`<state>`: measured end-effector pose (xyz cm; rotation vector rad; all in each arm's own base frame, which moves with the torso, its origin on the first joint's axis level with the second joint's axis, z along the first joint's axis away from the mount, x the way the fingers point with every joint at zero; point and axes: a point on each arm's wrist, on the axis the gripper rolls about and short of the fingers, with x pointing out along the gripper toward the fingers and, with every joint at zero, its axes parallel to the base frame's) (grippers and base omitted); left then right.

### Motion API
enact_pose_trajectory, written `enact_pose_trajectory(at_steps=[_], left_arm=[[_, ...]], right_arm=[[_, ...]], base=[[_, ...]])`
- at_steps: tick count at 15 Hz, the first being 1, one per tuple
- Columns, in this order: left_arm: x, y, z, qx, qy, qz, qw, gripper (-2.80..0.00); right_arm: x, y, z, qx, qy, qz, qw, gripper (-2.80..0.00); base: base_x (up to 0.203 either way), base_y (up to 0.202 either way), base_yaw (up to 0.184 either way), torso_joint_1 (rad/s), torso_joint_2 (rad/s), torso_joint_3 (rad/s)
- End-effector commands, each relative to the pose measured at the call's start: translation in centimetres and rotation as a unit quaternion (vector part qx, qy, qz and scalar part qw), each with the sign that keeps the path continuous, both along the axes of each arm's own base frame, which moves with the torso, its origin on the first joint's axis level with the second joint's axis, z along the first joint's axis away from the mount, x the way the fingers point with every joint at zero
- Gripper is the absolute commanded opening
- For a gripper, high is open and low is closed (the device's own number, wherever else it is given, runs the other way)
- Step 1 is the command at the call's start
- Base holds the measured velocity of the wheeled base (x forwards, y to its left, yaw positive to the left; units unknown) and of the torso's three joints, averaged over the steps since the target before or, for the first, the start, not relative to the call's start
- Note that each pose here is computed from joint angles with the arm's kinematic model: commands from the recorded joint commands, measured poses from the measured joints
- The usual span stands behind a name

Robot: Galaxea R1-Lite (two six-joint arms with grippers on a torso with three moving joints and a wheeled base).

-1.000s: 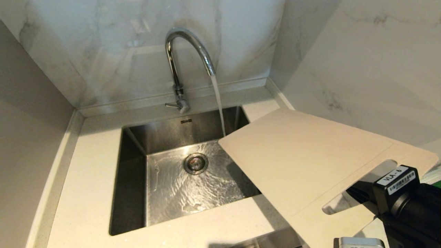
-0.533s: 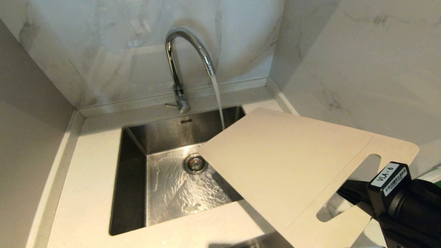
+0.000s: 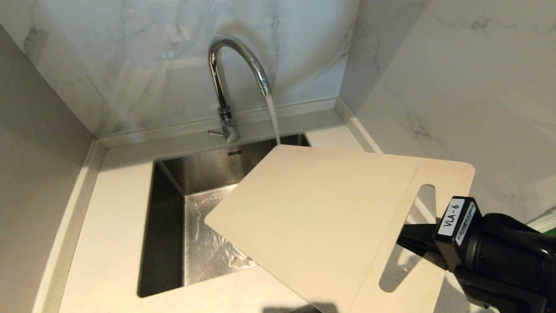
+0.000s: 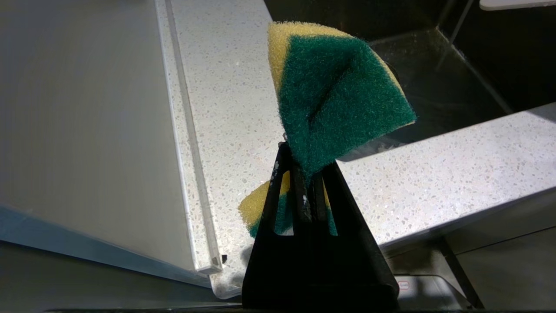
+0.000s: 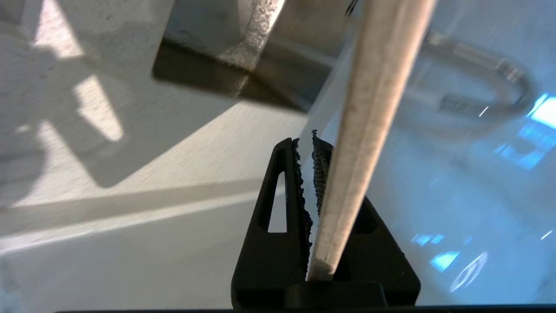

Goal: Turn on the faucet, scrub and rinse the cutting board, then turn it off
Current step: Pick up the cutting board

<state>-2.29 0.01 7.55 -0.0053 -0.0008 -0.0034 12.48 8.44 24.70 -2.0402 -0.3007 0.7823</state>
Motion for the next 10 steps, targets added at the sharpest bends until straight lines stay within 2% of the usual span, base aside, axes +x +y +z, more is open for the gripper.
enact_pose_trajectory(at_steps=[1,2,7,10], left_arm=[[0.0,0.0,-0.1,0.000,0.001,0.000,1.0000,-2.80],[0.0,0.0,0.0,0.000,0.000,0.000,1.0000,-2.80],[0.0,0.0,-0.1,0.000,0.001,0.000,1.0000,-2.80],[0.0,0.0,0.0,0.000,0.000,0.000,1.0000,-2.80]], right_arm=[[0.4,0.4,-0.2,-0.014,0.003,0.014,1.000,-2.80],[0.4,0.5,-0.2,-0.017,0.003,0.027,1.000,-2.80],[1.9,1.8,0.4,-0.071,-0.015,0.104,0.992,-2.80],[3.0,2.7,0.7,-0.093,-0.003,0.144,0.985,-2.80]], base=[[0.000,0.000,0.000,0.000,0.00,0.000],[0.000,0.000,0.000,0.000,0.00,0.000],[0.000,0.000,0.000,0.000,0.00,0.000],[0.000,0.000,0.000,0.000,0.00,0.000]])
